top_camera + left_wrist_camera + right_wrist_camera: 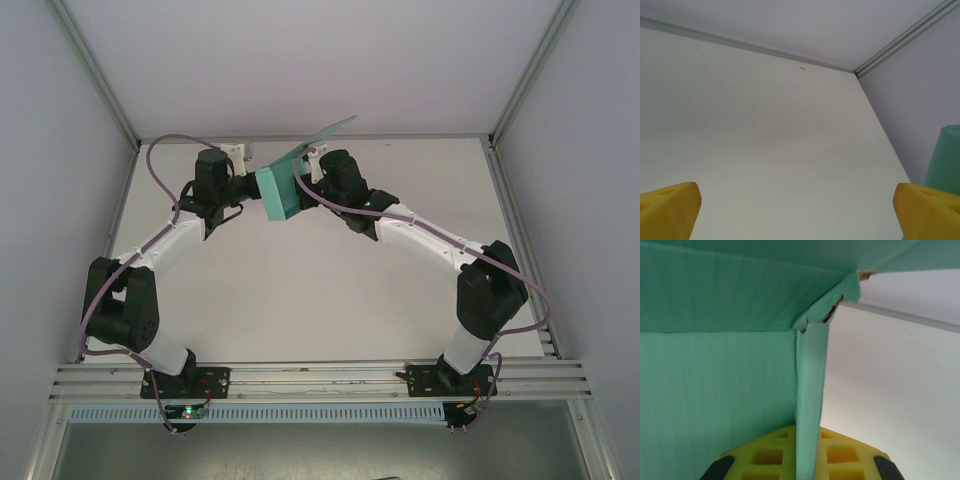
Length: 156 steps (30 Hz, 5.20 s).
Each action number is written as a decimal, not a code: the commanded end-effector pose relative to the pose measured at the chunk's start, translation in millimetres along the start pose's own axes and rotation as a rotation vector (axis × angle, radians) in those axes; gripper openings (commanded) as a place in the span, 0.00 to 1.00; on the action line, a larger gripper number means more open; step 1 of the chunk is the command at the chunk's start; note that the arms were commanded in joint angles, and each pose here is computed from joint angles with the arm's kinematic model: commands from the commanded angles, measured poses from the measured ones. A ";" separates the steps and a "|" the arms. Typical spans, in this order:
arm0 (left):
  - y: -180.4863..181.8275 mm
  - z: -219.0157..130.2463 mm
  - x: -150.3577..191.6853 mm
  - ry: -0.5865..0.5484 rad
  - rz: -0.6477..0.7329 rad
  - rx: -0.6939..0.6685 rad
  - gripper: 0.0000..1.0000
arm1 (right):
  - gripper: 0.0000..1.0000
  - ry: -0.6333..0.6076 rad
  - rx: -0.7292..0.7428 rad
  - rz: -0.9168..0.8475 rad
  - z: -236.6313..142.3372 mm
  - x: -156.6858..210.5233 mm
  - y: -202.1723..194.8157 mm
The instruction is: Assemble paper box
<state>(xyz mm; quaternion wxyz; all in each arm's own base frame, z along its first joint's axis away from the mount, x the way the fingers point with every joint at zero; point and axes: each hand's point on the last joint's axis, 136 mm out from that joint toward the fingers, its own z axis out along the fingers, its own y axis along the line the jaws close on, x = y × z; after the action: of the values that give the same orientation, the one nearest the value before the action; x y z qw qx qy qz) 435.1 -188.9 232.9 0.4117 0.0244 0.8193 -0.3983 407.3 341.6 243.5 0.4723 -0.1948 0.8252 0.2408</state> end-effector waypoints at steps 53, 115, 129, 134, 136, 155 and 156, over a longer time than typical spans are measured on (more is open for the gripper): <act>140.7 -142.8 114.3 0.125 -0.068 -1.031 1.00 | 0.00 0.610 0.480 0.264 -14.1 215.7 -112.5; 52.9 23.7 83.6 0.682 0.567 -0.018 0.50 | 0.35 0.531 -0.379 -0.359 -18.2 97.4 -131.2; 55.4 35.3 51.1 0.532 0.515 -0.247 0.00 | 0.00 0.426 -0.042 -0.249 -8.7 61.6 -141.9; 36.4 36.8 59.0 0.514 0.467 -0.233 0.00 | 0.00 0.336 -0.011 -0.147 -12.5 53.6 -125.4; 36.1 37.1 64.6 0.522 0.488 -0.246 0.00 | 0.02 0.344 -0.002 -0.166 -13.2 57.8 -123.5; 40.3 29.2 79.4 0.537 0.530 -0.252 0.04 | 0.91 0.188 0.231 0.173 -66.8 62.7 -172.2; 39.6 28.2 79.2 0.529 0.531 -0.250 0.04 | 0.91 0.188 0.230 0.213 -73.1 70.3 -173.5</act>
<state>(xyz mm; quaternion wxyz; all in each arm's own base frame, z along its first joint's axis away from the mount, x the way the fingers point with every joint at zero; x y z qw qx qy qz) 419.7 -202.2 133.8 0.2575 0.2789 0.9116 -0.1579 422.8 168.6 161.3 0.3560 -0.1608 0.9095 0.1424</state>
